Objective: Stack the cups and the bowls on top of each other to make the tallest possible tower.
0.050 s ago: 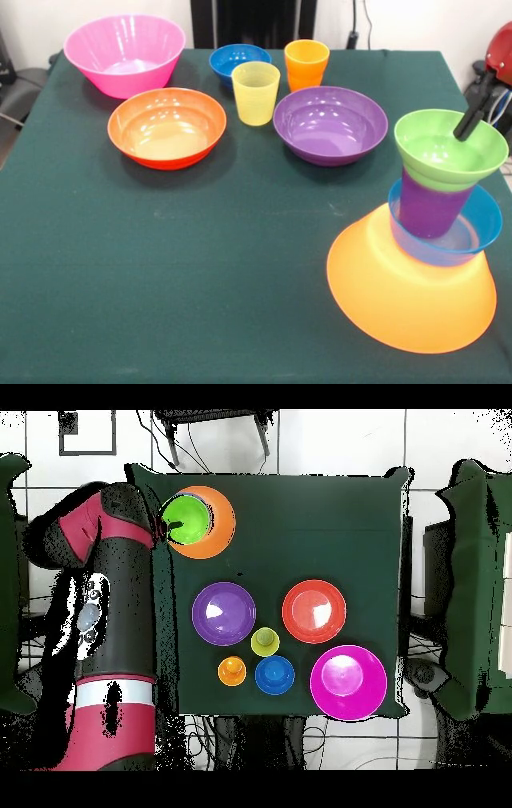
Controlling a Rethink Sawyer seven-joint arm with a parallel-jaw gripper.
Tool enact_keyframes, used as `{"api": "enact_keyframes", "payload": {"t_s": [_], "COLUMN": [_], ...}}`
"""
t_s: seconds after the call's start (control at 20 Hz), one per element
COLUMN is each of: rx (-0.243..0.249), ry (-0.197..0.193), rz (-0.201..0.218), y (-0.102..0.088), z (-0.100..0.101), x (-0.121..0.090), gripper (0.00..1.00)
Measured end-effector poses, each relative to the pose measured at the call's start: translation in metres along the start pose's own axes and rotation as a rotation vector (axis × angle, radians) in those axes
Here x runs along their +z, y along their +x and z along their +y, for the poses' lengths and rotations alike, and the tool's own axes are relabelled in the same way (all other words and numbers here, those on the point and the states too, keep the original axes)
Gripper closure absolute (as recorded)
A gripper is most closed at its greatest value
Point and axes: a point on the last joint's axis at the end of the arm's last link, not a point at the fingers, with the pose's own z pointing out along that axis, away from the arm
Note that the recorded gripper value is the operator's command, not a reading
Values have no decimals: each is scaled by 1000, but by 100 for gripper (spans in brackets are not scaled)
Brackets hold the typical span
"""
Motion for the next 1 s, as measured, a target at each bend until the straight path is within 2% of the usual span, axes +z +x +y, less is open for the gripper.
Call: {"api": "enact_keyframes", "payload": {"t_s": [0.45, 0.7, 1.0], "rx": [53, 71, 89], "ry": [-68, -91, -125], "rz": [15, 19, 41], "y": [-11, -16, -13], "z": [-15, -21, -30], "x": [-14, -17, -25], "gripper": [0, 0, 0]}}
